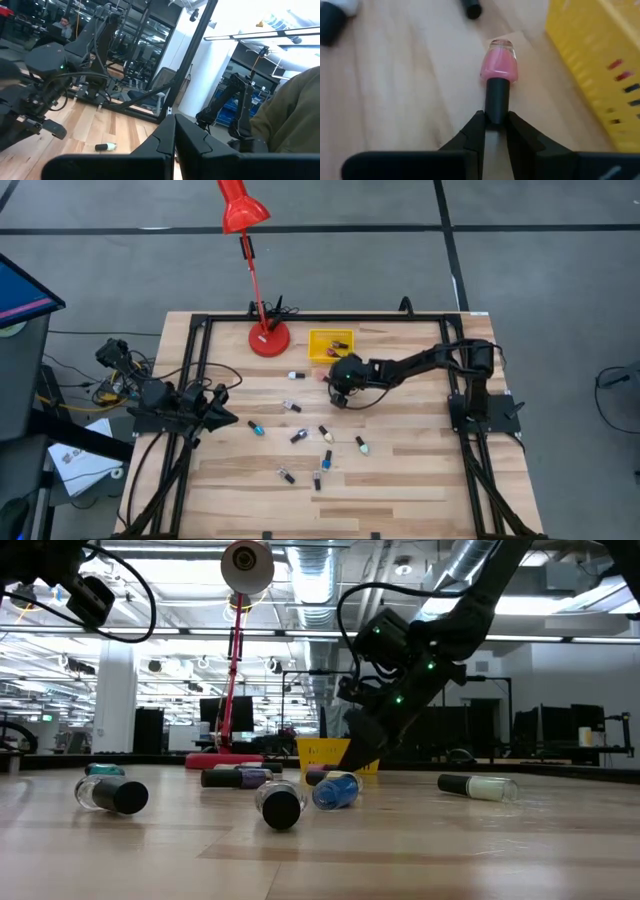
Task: Pick & Place Nail Polish
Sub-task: Put the pink nail polish bottle into the yellow bin
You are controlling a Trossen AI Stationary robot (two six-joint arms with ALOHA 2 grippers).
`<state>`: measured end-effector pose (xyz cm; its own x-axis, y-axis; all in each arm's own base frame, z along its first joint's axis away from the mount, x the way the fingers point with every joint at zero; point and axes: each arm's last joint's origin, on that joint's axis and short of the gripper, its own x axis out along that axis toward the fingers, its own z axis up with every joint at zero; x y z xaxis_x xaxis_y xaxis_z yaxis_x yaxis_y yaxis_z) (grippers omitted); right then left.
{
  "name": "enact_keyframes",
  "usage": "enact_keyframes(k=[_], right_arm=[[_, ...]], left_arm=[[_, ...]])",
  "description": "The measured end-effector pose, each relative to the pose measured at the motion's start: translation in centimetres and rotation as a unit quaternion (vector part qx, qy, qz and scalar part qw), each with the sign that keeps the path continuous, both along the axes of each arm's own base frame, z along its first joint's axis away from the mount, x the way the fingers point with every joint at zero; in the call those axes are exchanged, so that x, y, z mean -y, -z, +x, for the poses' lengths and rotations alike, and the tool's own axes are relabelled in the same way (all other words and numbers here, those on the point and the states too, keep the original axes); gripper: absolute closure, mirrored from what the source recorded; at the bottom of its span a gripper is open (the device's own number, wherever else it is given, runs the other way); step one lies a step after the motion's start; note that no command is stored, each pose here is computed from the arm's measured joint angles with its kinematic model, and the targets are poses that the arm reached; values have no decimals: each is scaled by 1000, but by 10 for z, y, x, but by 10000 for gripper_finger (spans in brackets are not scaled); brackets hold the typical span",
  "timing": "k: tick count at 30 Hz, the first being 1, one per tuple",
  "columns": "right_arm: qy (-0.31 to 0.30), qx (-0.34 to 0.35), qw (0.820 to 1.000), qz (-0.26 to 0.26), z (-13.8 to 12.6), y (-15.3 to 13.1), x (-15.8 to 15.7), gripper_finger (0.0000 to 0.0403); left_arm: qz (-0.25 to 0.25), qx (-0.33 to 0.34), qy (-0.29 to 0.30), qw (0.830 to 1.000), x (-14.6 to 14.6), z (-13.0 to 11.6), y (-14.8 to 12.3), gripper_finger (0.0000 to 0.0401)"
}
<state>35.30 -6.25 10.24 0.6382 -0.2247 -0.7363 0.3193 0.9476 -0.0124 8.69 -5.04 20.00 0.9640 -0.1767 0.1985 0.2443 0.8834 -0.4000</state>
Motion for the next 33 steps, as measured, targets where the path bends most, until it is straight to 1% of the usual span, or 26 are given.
enact_keyframes(k=[4,6,10,15,21,25,28,33], right_arm=[[-13,8,1000,23,1,-3,-9,349],[-20,13,999,33,0,-9,-12,349],[-23,37,999,27,0,-23,-16,349],[-23,76,997,17,-2,-49,-14,349],[2,124,992,-14,-13,-84,12,349],[32,142,989,-34,-24,-99,37,349],[59,142,987,-42,-31,-101,56,349],[61,119,990,-40,-41,-95,79,349]], left_arm=[[0,0,0,1000,0,0,0,399],[0,0,0,1000,0,0,0,399],[0,1,0,1000,0,0,0,399],[0,1,0,1000,0,0,0,399],[-1,1,0,1000,0,0,0,399],[-1,1,0,1000,0,0,0,399],[-1,2,0,1000,0,0,0,399],[-2,2,0,1000,0,0,-1,399]])
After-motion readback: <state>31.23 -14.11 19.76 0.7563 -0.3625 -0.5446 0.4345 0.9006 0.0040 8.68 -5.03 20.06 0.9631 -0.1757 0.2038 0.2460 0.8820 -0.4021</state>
